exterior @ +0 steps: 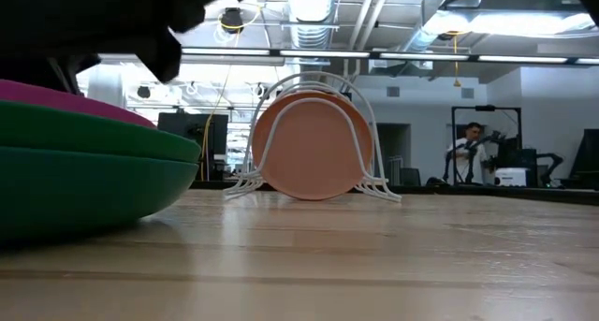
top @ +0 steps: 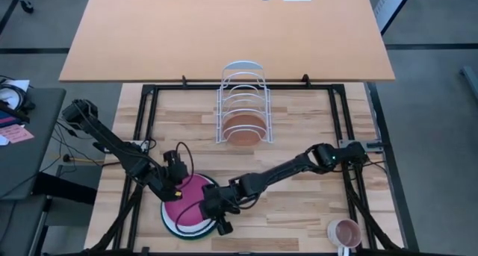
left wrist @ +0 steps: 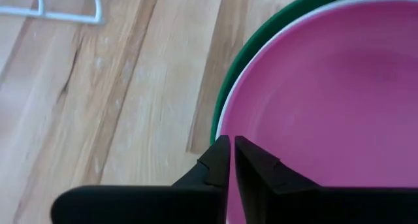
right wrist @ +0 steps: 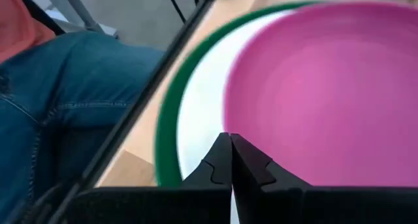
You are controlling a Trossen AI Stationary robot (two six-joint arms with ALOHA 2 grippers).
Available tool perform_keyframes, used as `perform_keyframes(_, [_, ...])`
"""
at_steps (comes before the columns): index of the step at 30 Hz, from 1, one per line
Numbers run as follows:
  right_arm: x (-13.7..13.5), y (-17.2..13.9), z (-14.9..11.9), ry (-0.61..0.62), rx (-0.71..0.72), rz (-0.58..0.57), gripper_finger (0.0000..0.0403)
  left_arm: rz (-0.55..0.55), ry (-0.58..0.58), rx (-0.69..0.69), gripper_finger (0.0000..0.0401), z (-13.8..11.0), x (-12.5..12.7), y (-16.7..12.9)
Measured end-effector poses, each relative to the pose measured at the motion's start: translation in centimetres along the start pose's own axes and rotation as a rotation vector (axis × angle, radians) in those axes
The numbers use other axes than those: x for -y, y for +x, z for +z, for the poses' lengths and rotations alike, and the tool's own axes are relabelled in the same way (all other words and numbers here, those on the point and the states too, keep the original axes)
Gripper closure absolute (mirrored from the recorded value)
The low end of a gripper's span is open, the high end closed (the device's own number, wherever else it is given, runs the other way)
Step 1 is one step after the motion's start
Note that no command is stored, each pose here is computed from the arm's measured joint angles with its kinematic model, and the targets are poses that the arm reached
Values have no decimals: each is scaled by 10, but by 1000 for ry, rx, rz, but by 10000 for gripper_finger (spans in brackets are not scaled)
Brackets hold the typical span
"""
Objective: Sort dishes
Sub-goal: Put the pink plate on the dish rack
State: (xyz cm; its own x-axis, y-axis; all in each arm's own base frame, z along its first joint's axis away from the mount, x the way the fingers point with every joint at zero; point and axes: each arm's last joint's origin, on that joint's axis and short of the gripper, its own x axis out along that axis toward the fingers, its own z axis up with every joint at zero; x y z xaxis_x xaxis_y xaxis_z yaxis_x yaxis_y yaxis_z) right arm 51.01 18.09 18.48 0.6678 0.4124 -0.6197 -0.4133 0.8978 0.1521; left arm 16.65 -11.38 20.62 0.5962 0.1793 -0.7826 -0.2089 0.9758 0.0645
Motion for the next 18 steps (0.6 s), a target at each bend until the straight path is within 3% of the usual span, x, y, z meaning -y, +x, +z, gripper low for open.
perform_keyframes(18, [3, -1, -7, 40, -72, -9, 402, -5, 16, 9, 353, 3, 1, -2])
